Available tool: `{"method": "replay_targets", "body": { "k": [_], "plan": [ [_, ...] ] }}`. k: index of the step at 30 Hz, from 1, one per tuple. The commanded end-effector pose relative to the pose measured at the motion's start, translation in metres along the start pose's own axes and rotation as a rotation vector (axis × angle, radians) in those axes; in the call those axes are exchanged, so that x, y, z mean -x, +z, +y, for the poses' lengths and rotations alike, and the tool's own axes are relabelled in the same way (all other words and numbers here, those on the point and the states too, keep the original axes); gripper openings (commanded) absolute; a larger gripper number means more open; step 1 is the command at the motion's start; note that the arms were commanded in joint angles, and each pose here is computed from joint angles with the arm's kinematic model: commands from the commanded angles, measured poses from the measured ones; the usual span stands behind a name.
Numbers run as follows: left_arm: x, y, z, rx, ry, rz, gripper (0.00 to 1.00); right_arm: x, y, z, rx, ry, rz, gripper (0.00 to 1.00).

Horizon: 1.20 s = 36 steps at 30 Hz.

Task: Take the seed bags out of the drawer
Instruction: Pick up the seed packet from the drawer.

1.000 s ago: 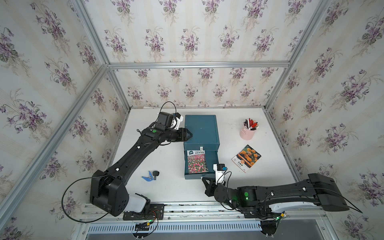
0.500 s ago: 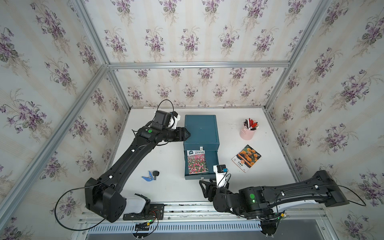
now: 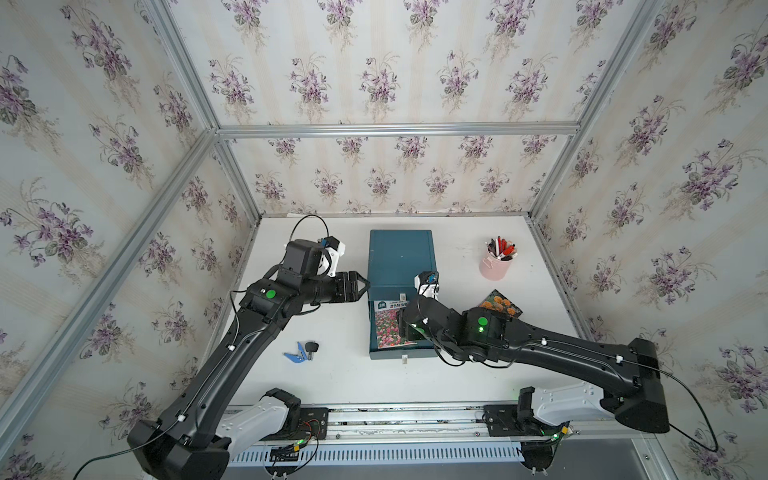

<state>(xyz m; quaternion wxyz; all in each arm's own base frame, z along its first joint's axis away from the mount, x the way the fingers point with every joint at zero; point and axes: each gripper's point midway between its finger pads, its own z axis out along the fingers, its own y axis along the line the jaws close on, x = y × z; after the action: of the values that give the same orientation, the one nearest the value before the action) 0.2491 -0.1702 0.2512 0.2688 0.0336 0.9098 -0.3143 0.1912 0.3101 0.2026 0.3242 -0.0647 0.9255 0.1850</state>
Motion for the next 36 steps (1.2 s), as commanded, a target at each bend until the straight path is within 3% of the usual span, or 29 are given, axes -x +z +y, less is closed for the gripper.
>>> {"method": "replay_targets", "body": {
  "k": [1, 5, 14, 25, 28, 34, 36],
  "plan": [
    [-0.029, 0.002, 0.013, 0.012, -0.043, 0.036, 0.75, -0.013, 0.018, 0.01, 0.032, -0.012, 0.064, 0.73],
    [-0.058, 0.009, 0.021, -0.016, -0.084, 0.073, 0.74, -0.028, 0.044, -0.003, -0.024, 0.025, 0.09, 0.74],
    [-0.079, 0.042, 0.021, -0.069, -0.122, 0.146, 0.74, -0.044, 0.077, -0.024, -0.052, 0.112, 0.118, 0.81],
    [-0.098, 0.072, 0.021, -0.07, -0.118, 0.212, 0.73, -0.049, 0.096, -0.033, -0.095, 0.143, 0.116, 0.75],
    [-0.1, 0.074, 0.024, -0.059, -0.117, 0.219, 0.72, -0.05, 0.1, -0.033, -0.096, 0.155, 0.114, 0.6],
    [-0.106, 0.079, 0.028, -0.04, -0.113, 0.237, 0.64, -0.039, 0.095, -0.022, -0.04, 0.167, 0.078, 0.01],
    [-0.108, 0.08, 0.029, -0.034, -0.112, 0.238, 0.62, -0.031, 0.088, -0.018, -0.011, 0.176, 0.055, 0.0]
  ]
}}
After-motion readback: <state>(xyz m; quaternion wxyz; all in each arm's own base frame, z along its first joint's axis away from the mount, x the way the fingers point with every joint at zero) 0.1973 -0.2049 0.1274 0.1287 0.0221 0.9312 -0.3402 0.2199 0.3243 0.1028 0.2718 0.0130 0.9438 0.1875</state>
